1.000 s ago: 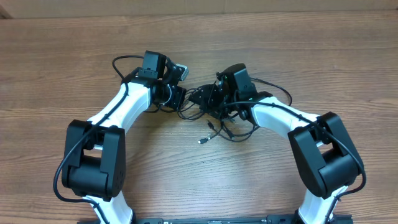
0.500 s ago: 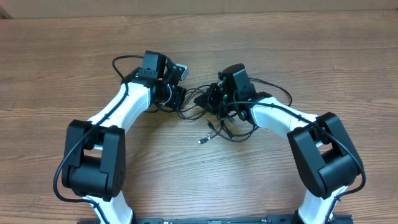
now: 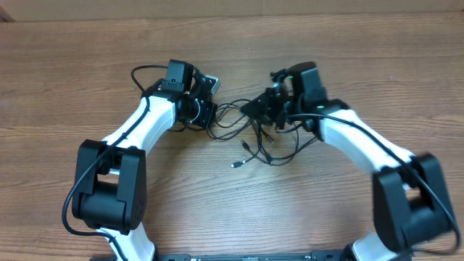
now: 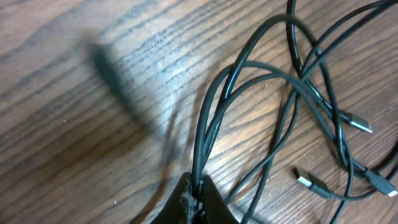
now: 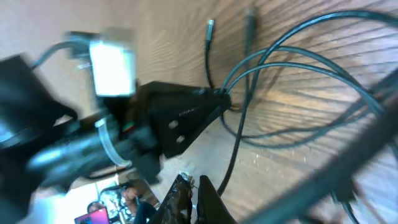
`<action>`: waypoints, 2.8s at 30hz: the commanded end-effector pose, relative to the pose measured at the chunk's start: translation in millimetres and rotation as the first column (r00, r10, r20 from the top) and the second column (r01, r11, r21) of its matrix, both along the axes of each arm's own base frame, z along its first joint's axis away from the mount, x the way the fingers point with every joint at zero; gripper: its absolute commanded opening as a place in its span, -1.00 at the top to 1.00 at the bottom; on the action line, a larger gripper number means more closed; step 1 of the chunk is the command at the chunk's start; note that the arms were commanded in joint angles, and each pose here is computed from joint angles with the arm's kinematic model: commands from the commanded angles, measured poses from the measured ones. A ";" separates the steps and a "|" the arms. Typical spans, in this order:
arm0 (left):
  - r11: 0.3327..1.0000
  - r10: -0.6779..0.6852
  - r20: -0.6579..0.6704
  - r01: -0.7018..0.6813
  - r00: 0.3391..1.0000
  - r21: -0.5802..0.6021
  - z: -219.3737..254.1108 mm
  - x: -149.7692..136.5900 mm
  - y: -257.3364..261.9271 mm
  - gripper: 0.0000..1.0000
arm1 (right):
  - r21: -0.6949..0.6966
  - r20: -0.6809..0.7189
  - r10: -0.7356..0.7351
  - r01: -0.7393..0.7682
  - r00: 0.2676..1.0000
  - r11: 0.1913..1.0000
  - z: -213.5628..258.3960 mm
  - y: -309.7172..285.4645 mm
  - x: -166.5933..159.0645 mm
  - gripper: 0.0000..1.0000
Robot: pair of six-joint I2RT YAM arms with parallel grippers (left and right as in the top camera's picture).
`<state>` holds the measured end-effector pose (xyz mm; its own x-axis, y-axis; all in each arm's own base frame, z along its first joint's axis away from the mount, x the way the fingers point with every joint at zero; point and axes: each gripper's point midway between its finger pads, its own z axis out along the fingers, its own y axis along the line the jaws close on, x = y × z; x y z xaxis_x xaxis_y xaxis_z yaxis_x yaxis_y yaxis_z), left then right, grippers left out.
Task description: Untangle cables
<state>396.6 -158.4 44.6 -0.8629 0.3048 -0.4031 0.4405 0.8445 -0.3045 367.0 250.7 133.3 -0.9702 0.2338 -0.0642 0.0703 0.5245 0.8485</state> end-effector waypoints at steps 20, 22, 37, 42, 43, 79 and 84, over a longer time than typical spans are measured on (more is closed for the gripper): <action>0.997 0.001 0.066 -0.005 0.998 0.071 15.3 4.5 10.1 0.91 | 0.259 0.225 0.117 -0.175 0.967 0.950 84.7 -76.5 -15.5 0.92; 0.994 0.016 0.074 -0.024 0.997 0.108 13.4 6.9 16.7 0.91 | 0.206 0.195 0.080 -0.121 0.977 0.971 72.9 -80.9 -9.9 0.92; 0.991 0.022 0.085 -0.033 0.996 0.128 13.0 9.2 19.8 0.91 | -0.676 -0.042 -0.362 0.241 0.931 0.696 -55.3 -213.7 -28.7 0.86; 0.990 0.024 0.085 -0.035 0.996 0.134 12.6 9.2 20.8 0.91 | -0.741 -0.037 -0.387 0.235 0.921 0.629 -59.0 -229.1 -35.4 0.84; 0.990 0.024 0.085 -0.035 0.996 0.134 12.6 9.1 20.8 0.92 | -0.740 -0.039 -0.387 0.234 0.921 0.631 -59.1 -228.8 -35.8 0.72; 0.985 0.072 0.072 -0.083 0.995 0.155 10.3 8.8 27.0 0.80 | -0.783 -0.191 -0.235 -0.003 0.953 0.622 -125.0 -166.3 -51.8 0.17; 0.904 0.268 0.114 -0.290 0.957 0.314 5.9 15.9 68.1 0.78 | -0.875 -0.159 -0.276 -0.006 0.948 0.485 -124.9 -196.7 -57.0 -0.03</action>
